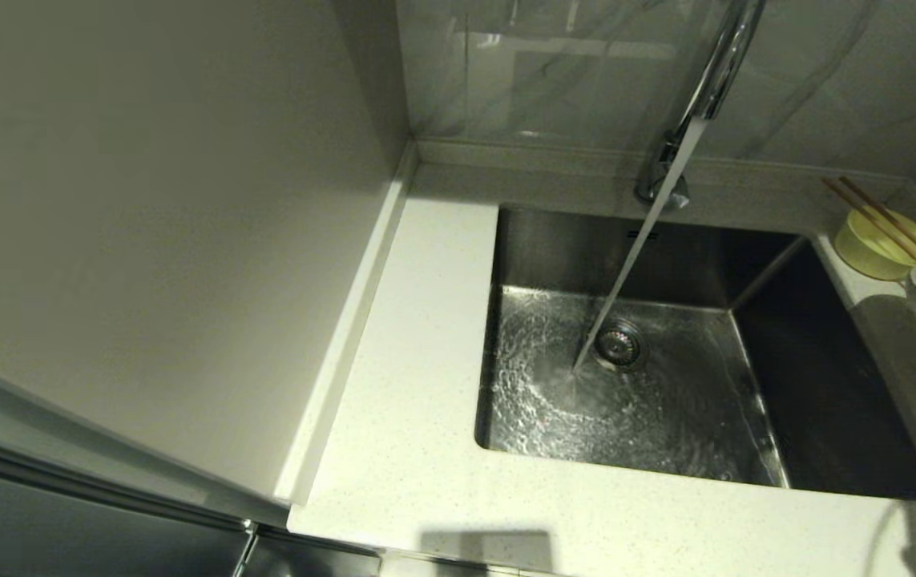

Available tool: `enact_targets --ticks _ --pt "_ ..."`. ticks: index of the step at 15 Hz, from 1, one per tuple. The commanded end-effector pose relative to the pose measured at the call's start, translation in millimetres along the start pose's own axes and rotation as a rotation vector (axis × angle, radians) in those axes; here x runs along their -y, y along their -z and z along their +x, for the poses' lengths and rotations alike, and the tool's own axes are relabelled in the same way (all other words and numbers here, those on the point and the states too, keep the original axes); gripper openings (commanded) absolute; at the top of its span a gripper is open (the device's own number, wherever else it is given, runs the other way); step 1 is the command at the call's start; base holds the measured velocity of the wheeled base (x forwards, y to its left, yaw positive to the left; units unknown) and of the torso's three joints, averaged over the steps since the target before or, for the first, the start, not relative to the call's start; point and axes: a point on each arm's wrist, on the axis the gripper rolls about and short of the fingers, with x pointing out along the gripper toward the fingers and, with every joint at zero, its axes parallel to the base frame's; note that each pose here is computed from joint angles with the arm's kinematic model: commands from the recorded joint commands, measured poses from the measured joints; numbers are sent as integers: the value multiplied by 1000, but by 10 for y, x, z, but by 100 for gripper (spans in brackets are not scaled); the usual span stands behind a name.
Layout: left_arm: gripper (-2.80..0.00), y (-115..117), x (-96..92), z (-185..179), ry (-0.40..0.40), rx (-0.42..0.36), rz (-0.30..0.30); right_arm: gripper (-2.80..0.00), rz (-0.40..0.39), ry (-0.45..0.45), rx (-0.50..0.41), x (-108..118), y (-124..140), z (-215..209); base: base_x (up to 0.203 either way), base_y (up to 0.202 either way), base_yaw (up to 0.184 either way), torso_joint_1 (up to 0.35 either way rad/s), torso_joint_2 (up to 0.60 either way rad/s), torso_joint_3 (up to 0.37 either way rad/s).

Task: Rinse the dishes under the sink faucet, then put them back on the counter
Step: Place the plate on the table

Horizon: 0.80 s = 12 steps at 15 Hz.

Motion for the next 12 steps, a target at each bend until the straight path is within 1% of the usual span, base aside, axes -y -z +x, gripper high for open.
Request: enact_targets --ticks 1,4,7,11,12 --pt "-280 0 0 -1 0 2 -1 -280 14 -27 -49 49 78 249 0 0 0 0 0 0" --pt "-280 0 0 -1 0 2 -1 -280 24 -30 -58 65 98 301 0 0 0 0 0 0" --pt "-280 0 0 -1 0 2 -1 -280 59 -43 -110 45 262 336 0 0 0 0 0 0" --pt "-280 0 0 -1 0 2 -1 -280 71 -43 -121 66 296 362 0 0 0 0 0 0" --pt "-280 0 0 -1 0 2 -1 0 70 -40 -119 75 284 369 0 0 0 0 0 0"
